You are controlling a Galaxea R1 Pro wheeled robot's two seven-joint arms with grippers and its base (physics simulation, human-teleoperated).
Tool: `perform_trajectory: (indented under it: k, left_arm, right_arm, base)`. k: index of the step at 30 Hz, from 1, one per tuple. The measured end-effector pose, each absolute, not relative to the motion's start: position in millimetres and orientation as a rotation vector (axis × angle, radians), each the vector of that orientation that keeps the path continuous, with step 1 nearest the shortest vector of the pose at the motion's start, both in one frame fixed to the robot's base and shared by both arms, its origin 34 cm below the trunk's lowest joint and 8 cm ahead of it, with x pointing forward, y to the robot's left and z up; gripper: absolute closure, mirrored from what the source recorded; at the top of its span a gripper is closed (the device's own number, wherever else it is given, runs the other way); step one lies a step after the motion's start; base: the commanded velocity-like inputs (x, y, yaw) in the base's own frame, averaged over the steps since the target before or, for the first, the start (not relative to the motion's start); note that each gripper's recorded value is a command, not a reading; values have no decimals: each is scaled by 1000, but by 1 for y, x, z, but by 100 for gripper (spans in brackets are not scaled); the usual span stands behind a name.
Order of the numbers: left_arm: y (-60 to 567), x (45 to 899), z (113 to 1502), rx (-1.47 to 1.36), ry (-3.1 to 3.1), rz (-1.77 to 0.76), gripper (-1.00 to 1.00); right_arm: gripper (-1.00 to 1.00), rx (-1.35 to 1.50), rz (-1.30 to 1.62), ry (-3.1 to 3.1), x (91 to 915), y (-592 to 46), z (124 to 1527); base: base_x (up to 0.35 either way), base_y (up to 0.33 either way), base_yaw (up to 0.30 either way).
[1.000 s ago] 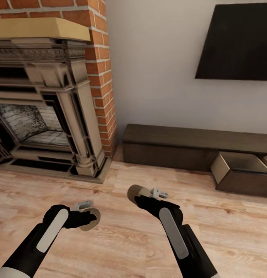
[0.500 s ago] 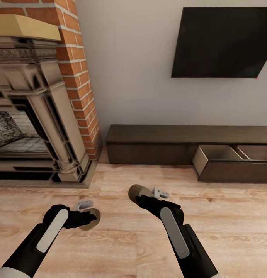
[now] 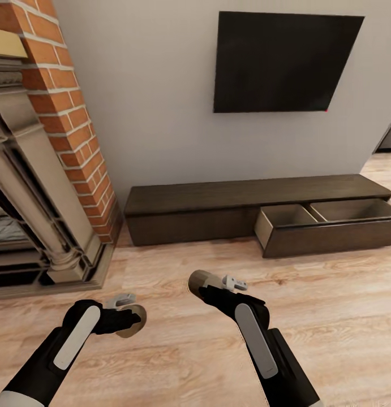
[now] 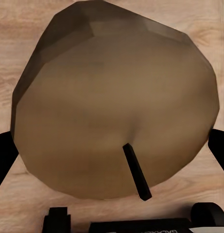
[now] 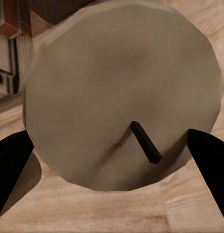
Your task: Place each of the two pumpkins and all three candles from the living room inside a cabinet in the living room (use any cabinet), then make sure every cabinet is closed, and position the cauldron so it is next to a table in the living room.
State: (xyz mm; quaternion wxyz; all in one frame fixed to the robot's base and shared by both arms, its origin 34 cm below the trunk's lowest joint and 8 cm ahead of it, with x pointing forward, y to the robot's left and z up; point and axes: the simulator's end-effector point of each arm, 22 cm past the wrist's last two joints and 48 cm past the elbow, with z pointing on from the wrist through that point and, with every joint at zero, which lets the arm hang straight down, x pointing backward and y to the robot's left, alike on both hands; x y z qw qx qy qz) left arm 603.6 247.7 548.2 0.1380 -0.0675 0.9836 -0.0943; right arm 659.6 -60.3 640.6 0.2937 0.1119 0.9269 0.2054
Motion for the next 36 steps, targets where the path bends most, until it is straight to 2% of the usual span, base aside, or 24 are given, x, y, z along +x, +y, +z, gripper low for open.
perform_trajectory:
  k: [18,30,36]
  left_arm:
    - [248,604,548,-196,2842,-270,100]
    - [248,604,548,-196,2841,-268,100]
    - [248,604,548,-194,2843,-268,100]
  right_arm:
    - [100,329,541,2429,665,-64,644]
    - [100,330,545,2429,664,-63,644]
    - [100,330,551,2430,664,-62,645]
  base:
    - [170,-171,-283]
    - [225,-221,-43]
    - [95,-311,-101]
